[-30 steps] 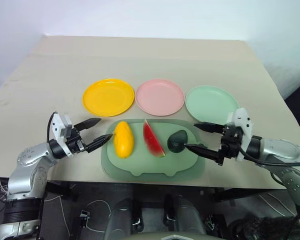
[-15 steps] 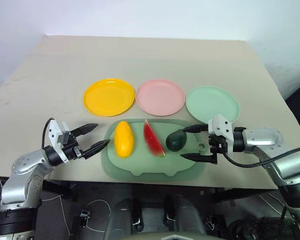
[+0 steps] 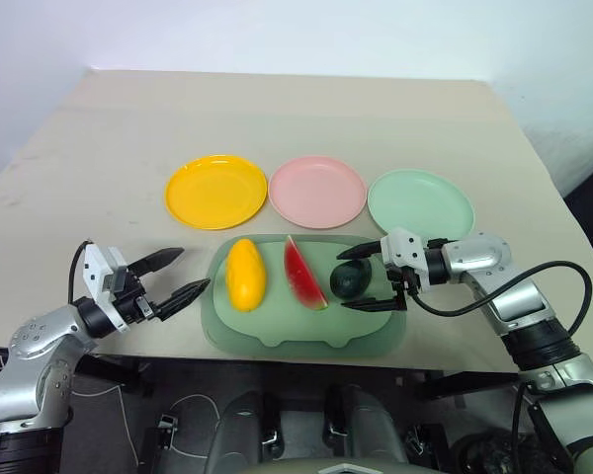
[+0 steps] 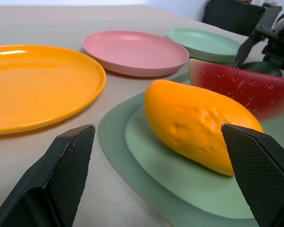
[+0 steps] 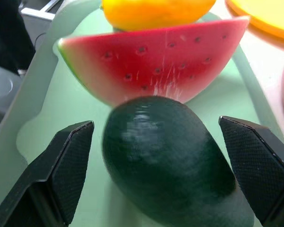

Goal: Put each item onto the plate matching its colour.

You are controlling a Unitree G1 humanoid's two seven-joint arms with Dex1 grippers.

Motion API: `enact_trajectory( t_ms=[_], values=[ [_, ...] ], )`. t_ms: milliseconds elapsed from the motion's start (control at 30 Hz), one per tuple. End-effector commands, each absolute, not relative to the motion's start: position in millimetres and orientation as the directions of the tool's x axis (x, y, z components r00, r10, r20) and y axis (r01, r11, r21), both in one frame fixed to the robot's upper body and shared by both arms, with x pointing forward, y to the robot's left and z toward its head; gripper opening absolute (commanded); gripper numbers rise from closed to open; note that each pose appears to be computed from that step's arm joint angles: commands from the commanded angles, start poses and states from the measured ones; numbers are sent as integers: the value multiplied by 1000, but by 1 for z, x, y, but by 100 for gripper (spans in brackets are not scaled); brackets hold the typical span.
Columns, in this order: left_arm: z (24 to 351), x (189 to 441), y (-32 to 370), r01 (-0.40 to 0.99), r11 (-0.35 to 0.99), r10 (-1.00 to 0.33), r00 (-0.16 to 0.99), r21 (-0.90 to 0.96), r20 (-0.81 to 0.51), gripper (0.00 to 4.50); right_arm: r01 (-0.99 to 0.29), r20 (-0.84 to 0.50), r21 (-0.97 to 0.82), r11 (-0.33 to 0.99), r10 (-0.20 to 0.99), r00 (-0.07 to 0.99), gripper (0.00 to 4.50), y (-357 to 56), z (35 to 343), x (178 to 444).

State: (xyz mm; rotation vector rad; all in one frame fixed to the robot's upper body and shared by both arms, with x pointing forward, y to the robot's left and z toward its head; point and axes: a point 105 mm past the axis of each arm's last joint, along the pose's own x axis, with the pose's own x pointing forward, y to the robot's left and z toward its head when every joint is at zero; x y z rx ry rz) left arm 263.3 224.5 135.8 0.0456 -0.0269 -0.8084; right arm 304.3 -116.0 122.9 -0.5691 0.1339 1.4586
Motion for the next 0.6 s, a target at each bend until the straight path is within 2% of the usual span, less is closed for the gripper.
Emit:
enact_trajectory(
  t_ms=[33, 100, 233, 367, 533, 600],
  values=[
    [148, 259, 224, 719, 690, -724, 689, 88, 38, 450, -945, -412, -326, -24, 903, 119, 355, -112, 131, 306],
    [149, 260, 224, 717, 691, -722, 691, 89, 38, 450, -942, -412, -333, -27, 903, 120, 297, -112, 132, 307],
    [150, 261, 224, 716, 692, -721, 692, 92, 39, 450, -939, -403, -342, -19, 906, 128, 221, -112, 136, 307],
    [151, 263, 222, 720, 687, -725, 687, 92, 42, 450, -942, -330, -332, 49, 930, 164, 98, -116, 160, 304],
    [150, 267, 221, 730, 678, -734, 678, 87, 39, 450, -950, -377, -291, 112, 900, 221, 98, -126, 152, 303],
    [150, 268, 220, 731, 677, -736, 676, 87, 42, 450, -955, -373, -266, 132, 900, 228, 138, -126, 153, 303]
  ],
)
